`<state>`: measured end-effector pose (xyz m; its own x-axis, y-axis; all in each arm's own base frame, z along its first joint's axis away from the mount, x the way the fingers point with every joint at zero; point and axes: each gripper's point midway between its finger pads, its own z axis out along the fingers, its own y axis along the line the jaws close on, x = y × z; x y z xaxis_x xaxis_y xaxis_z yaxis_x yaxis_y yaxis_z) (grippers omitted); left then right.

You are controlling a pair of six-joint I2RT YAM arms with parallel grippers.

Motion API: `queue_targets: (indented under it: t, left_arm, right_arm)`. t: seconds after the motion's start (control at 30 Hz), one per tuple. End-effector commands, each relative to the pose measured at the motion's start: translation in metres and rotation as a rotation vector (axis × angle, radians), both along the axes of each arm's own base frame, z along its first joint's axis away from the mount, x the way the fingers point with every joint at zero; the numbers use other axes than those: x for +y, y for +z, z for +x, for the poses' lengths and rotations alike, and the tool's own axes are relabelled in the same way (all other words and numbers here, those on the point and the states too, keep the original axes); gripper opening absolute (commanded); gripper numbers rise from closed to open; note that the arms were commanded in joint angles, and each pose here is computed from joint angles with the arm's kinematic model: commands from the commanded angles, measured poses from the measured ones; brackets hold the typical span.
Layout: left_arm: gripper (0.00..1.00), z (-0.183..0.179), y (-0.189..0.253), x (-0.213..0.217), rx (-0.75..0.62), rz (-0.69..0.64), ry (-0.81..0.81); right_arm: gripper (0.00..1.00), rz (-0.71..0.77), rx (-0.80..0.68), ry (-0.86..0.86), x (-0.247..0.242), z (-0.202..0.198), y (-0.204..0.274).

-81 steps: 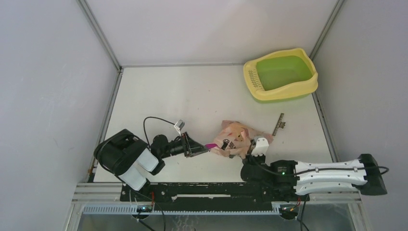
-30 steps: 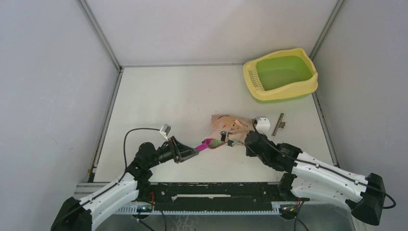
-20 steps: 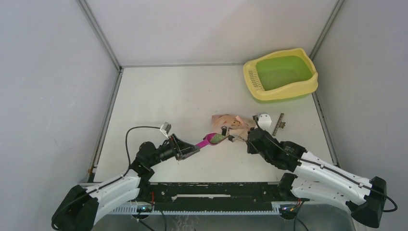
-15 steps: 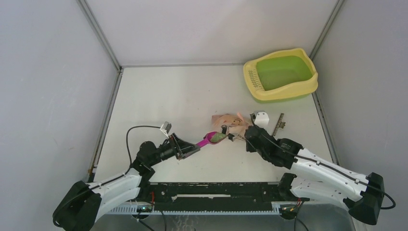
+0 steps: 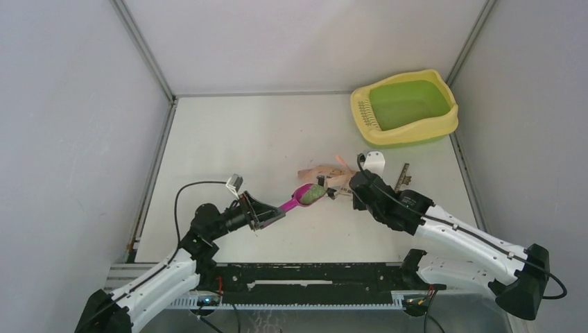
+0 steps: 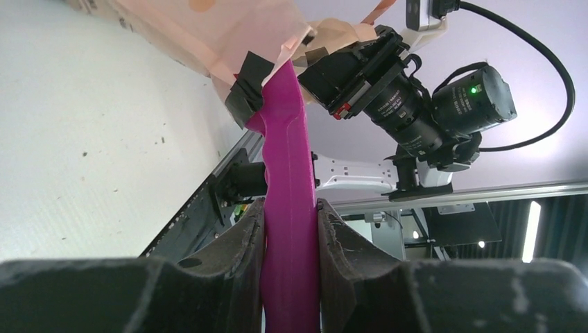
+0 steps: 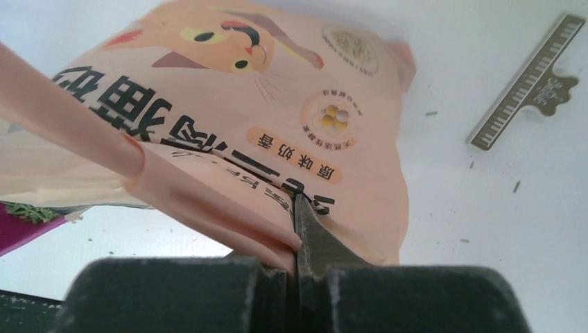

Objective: Fill the litter box with clean litter
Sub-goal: 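Scoop the cat litter from the cat litter bag.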

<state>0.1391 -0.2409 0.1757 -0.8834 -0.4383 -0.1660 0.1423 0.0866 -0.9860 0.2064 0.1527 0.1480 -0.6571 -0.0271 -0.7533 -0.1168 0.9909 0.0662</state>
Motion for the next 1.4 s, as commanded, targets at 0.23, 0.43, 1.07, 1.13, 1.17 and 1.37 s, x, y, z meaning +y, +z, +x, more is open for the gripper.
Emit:
queue_targets:
  t: [0.23,0.43,1.07,1.13,1.17,1.37]
  left_arm:
    - [0.03,0.015,0.028,-0.016,-0.091,0.046,-0.053]
    - [0.03,0.030,0.029,-0.024,-0.114,0.063,-0.068]
    - [0.03,0.036,0.065,-0.028,-0.141,0.031,-0.132]
    - [0.03,0.035,0.069,-0.028,-0.138,0.039,-0.137]
    - [0.03,0.035,0.070,-0.028,-0.138,0.046,-0.139]
    - [0.03,0.033,0.064,-0.026,-0.093,0.109,-0.144]
  right_arm:
    - [0.00,0.160,-0.128,-0.018,0.005,0.012,0.086]
    - [0.00,0.140,-0.096,-0.074,-0.020,0.001,0.084]
    - [0.00,0.153,-0.047,-0.125,-0.037,0.008,0.072]
    - [0.00,0.150,-0.044,-0.119,-0.036,0.009,0.072]
    - [0.00,0.150,-0.046,-0.115,-0.035,0.009,0.072]
    - [0.00,0.129,-0.039,-0.102,-0.037,0.007,0.072]
